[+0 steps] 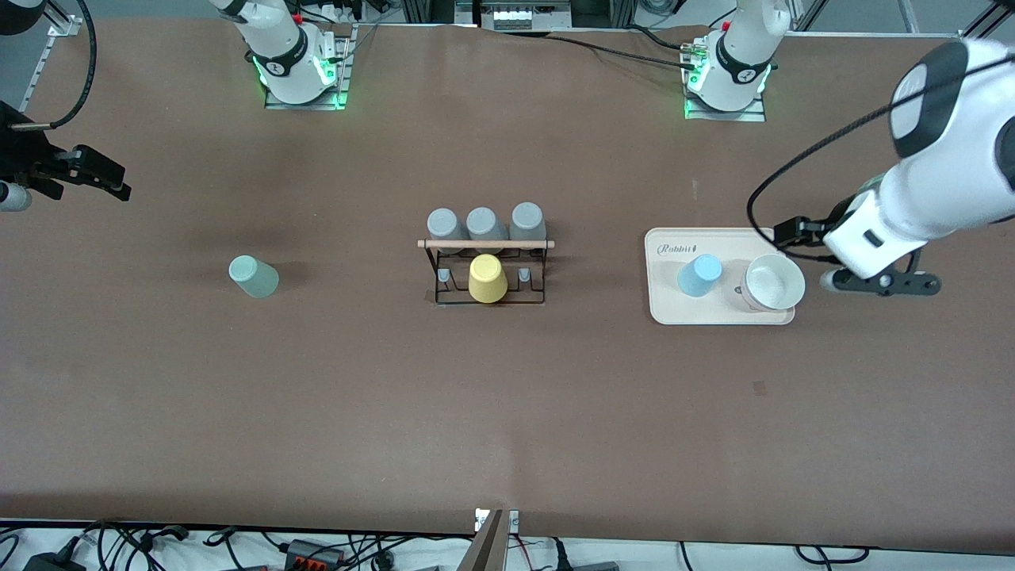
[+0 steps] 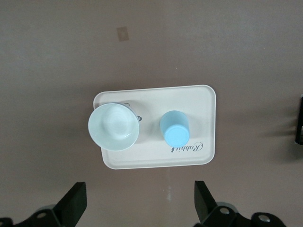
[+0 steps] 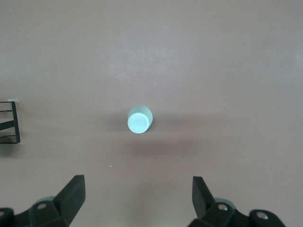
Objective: Hang scattered cups on rack with three cups
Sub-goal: 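Reach the left gripper down to the light-blue cup on the tray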
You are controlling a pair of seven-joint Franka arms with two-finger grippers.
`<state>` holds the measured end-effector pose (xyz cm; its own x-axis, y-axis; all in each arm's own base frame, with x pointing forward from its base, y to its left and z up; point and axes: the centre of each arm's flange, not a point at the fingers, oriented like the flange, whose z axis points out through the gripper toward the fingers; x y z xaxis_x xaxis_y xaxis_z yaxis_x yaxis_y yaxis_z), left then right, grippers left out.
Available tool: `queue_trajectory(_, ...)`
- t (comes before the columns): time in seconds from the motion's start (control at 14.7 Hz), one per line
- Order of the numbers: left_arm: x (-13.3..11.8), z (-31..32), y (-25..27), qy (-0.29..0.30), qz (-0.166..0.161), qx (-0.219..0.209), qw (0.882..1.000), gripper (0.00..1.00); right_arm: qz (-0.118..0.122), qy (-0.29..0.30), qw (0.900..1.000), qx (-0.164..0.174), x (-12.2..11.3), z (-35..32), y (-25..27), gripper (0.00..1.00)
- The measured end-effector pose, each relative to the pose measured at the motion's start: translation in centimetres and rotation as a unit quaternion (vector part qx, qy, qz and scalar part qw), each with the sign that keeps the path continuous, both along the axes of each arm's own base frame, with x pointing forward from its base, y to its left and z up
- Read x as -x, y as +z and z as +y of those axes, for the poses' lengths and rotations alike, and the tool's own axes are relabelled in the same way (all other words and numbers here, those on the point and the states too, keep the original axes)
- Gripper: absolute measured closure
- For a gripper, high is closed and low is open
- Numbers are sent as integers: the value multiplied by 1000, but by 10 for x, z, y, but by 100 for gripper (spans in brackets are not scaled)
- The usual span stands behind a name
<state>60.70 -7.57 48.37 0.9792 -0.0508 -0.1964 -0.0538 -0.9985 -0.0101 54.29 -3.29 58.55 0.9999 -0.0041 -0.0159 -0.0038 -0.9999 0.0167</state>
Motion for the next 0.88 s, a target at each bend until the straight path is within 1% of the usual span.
queue_trajectory(0.2, -20, -9, -50, -5, 9, 10, 1000, 0, 0, 0, 1000, 0, 0, 0, 0, 0)
queue_trajectory(0.41, -37, -13, -122, -3, 17, 21, 1000, 0, -4, 0, 1000, 0, -1, 0, 1, 0)
queue_trajectory(0.54, -32, -14, -172, -2, 19, 25, 1000, 0, -6, 0, 1000, 0, -1, 0, 1, 0)
queue_trajectory(0.68, -17, -18, -214, -4, 11, 28, 1000, 0, -9, 1, 1000, 1, -2, 0, 2, 0)
queue_trajectory(0.88, 1, -20, -240, -5, 22, 30, 999, 0, -10, 1, 1000, 1, -2, 0, 1, 0)
